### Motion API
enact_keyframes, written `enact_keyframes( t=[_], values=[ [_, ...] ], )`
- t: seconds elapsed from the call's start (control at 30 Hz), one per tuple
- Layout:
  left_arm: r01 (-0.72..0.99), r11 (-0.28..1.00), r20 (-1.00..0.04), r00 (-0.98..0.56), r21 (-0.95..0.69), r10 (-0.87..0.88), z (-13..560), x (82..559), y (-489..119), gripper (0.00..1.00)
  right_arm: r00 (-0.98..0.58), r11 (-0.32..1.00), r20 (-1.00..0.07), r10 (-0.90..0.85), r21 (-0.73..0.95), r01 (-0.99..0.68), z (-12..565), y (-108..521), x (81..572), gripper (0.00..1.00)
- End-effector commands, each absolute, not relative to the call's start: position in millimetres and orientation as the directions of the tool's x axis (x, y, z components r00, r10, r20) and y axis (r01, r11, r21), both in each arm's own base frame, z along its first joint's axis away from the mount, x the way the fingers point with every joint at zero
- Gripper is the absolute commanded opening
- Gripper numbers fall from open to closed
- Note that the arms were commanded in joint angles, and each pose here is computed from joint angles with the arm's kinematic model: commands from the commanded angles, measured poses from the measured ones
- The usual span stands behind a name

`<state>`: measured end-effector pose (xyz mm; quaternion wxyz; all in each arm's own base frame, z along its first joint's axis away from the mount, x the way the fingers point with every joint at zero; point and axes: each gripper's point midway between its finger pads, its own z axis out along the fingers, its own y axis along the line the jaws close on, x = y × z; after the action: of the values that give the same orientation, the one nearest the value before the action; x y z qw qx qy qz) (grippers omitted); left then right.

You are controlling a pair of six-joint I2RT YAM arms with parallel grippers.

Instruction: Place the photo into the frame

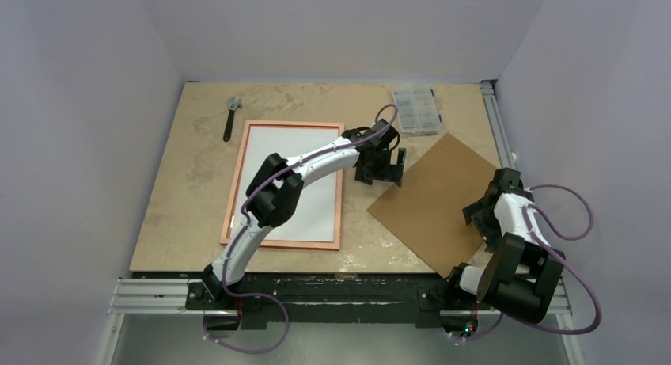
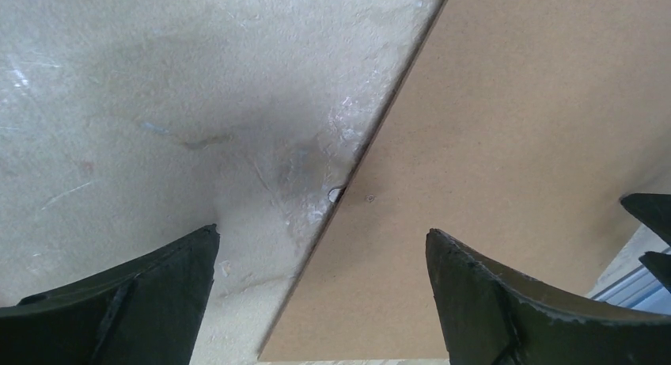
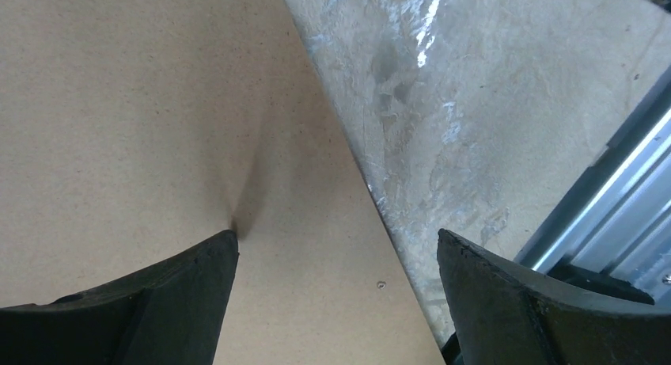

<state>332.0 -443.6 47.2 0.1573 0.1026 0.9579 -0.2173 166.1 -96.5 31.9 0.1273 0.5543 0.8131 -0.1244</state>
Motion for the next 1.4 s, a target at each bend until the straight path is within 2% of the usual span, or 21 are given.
enact_keyframes(
  t=[0.0, 0.4, 0.57, 1.1, 1.2, 1.37],
  values=[
    [0.308, 0.851, -0.334, -0.927, -0.425, 0.168, 43, 330, -456, 1.0, -0.335, 0.355, -0.332, 0.882, 0.001, 0.935, 22, -93, 179, 0.93],
    [0.348, 0.721, -0.293, -0.934, -0.6, 0.206, 65, 307, -482, 0.97, -0.398, 0.428, -0.189, 0.898, 0.157, 0.89, -1, -59, 201, 0.92],
    [0.361, 0.665, -0.289, -0.931, -0.654, 0.221, 88, 297, -488, 0.94, -0.443, 0.47, -0.167, 0.881, 0.199, 0.86, 0, -50, 203, 0.92],
    [0.482, 0.566, -0.423, -0.873, -0.669, 0.244, 181, 269, -485, 0.9, -0.449, 0.481, -0.174, 0.877, 0.279, 0.831, 15, -34, 193, 0.92],
    [0.482, 0.603, -0.431, -0.87, -0.636, 0.241, 175, 272, -480, 0.91, -0.451, 0.479, -0.163, 0.877, 0.275, 0.833, 11, -32, 191, 0.92],
    [0.417, 0.746, -0.393, -0.892, -0.52, 0.224, 123, 300, -459, 0.95, -0.455, 0.476, -0.138, 0.88, 0.249, 0.844, 5, -32, 188, 0.92]
  ],
)
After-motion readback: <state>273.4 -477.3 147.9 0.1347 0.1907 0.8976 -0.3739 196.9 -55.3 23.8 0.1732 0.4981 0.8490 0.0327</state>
